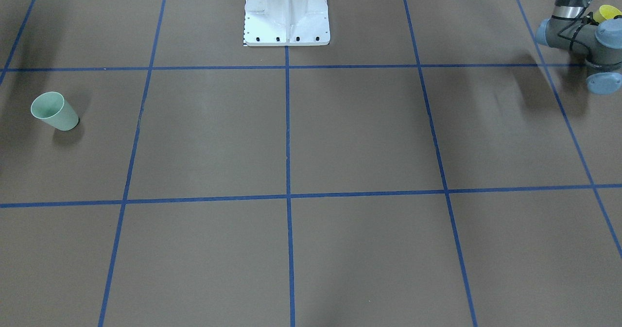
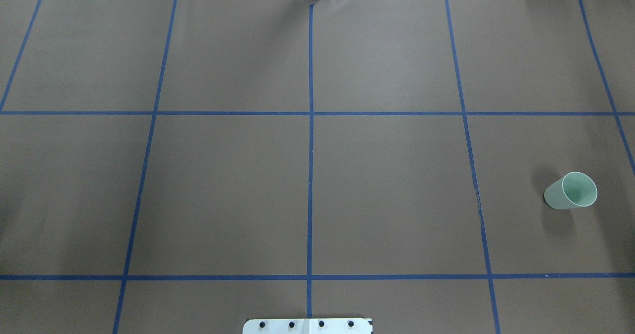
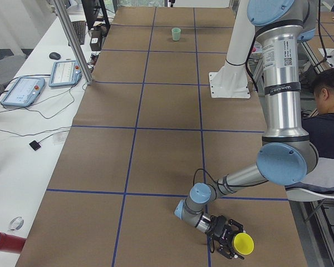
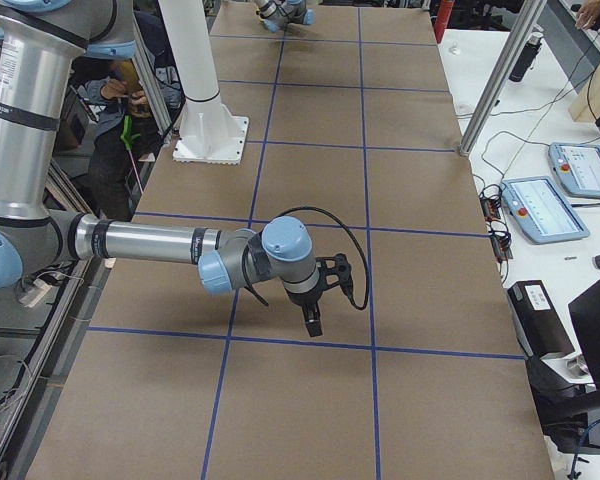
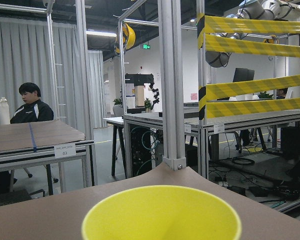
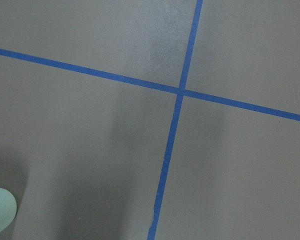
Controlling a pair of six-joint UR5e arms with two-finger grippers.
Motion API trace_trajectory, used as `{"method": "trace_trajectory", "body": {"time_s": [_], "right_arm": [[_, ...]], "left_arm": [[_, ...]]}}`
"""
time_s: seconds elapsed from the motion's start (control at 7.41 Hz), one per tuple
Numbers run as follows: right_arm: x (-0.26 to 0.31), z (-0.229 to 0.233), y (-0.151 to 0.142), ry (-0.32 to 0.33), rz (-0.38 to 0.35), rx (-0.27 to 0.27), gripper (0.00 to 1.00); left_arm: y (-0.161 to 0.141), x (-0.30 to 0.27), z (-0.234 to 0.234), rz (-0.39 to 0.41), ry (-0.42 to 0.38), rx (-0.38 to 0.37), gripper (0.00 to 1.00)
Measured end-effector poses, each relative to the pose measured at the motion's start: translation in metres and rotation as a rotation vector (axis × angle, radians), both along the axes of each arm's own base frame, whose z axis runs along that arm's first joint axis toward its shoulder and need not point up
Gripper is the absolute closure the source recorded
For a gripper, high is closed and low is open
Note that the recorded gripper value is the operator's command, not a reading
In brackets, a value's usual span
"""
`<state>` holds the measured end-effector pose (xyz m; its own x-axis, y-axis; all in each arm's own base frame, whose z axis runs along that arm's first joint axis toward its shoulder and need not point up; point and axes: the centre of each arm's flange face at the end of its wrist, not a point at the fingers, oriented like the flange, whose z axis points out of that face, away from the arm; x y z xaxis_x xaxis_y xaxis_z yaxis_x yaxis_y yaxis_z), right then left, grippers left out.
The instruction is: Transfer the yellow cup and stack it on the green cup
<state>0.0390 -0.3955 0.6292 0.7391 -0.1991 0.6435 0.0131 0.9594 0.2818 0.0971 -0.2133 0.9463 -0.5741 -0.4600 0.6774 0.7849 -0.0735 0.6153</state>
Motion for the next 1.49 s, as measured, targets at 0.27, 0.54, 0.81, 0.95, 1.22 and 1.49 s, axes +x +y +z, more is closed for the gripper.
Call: {"method": "trace_trajectory", "body": {"time_s": [0.27, 0.54, 0.81, 0.95, 1.22, 1.49], "right_arm": [[0.0, 0.001, 0.0, 0.001, 0.001, -0.003, 0.0], [0.0, 0.002, -0.001, 0.001, 0.006, -0.007, 0.0], [0.0, 0.002, -0.003, 0.001, 0.008, -0.008, 0.0], [0.0, 0.002, -0.004, 0.002, 0.008, -0.008, 0.0], [0.0, 0.003, -0.005, 0.003, 0.009, -0.01, 0.0], [0.0, 0.004, -0.006, 0.002, 0.01, -0.011, 0.0]], "left_arm": [[0.001, 0.001, 0.001, 0.011, 0.006, 0.004, 0.61], [0.003, -0.003, 0.001, 0.045, 0.031, -0.002, 0.67], [0.013, -0.023, 0.001, 0.129, 0.035, 0.003, 0.67], [0.021, -0.039, 0.002, 0.19, 0.028, 0.01, 0.68], [0.023, -0.066, 0.007, 0.34, 0.012, 0.054, 0.68], [0.006, -0.086, 0.014, 0.501, -0.004, 0.18, 0.77]]}}
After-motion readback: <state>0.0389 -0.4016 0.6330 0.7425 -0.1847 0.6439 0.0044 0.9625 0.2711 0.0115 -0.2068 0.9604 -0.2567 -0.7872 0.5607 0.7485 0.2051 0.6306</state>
